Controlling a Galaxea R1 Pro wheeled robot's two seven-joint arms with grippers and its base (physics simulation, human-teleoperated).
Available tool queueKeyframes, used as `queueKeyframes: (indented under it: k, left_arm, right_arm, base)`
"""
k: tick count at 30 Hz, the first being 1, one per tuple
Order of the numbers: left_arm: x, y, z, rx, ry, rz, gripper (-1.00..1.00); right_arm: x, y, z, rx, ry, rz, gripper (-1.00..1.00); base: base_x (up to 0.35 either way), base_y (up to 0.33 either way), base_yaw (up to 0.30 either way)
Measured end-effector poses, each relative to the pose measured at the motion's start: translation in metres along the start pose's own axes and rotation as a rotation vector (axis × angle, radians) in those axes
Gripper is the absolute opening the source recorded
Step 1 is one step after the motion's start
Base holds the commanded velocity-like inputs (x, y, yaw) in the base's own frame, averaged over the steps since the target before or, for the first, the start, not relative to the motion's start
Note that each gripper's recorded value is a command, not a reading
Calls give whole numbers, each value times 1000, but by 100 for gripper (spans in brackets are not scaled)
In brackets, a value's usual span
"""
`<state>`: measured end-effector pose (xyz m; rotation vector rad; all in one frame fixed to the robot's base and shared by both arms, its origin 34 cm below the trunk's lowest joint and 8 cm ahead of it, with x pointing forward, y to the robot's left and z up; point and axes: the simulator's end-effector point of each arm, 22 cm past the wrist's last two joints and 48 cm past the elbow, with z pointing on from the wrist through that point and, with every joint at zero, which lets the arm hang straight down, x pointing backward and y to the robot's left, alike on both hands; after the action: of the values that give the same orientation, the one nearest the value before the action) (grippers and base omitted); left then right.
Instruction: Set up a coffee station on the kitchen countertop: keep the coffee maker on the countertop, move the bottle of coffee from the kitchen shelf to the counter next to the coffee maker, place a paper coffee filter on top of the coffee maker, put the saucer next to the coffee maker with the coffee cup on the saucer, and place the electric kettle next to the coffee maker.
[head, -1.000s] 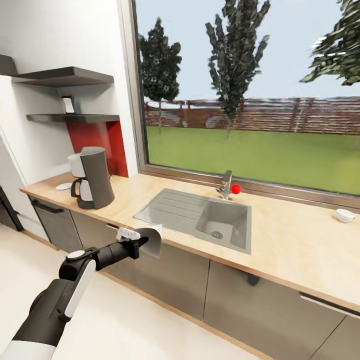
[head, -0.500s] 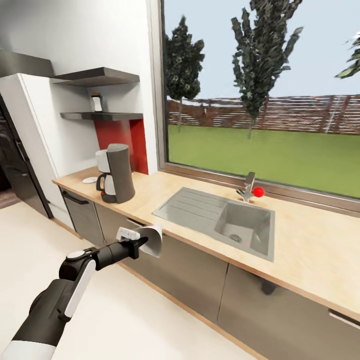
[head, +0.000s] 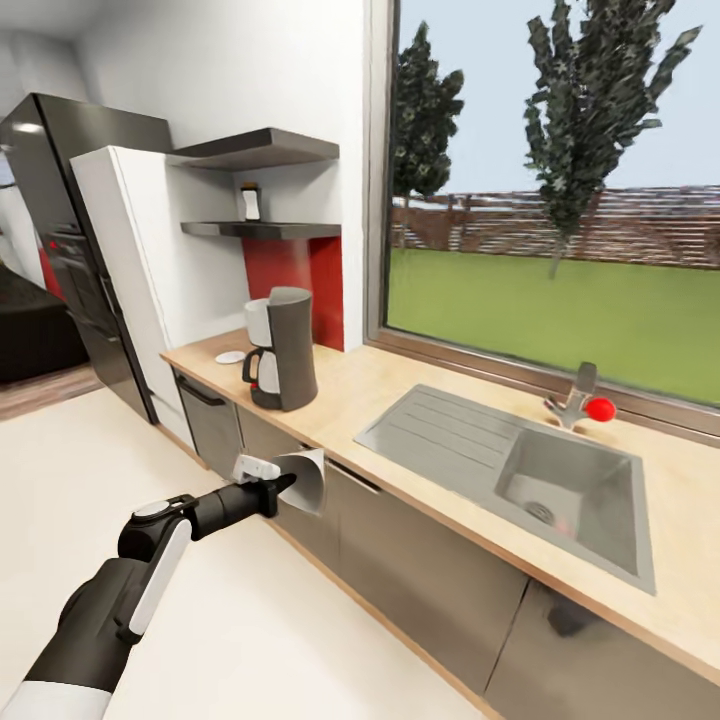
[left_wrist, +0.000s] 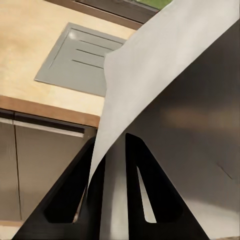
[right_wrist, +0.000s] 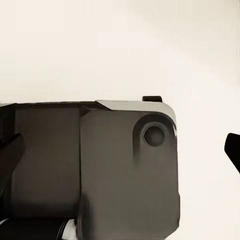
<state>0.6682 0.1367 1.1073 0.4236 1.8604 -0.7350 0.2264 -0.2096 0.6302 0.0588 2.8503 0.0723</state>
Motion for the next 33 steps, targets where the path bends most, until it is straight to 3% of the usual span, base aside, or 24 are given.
queueKeyframes:
  k: [33]
  left_arm:
    - [8,3,4,1,12,-10,-100]
  right_arm:
    - [7,0,0,0,18,1,100]
  base:
    - [270,216,262]
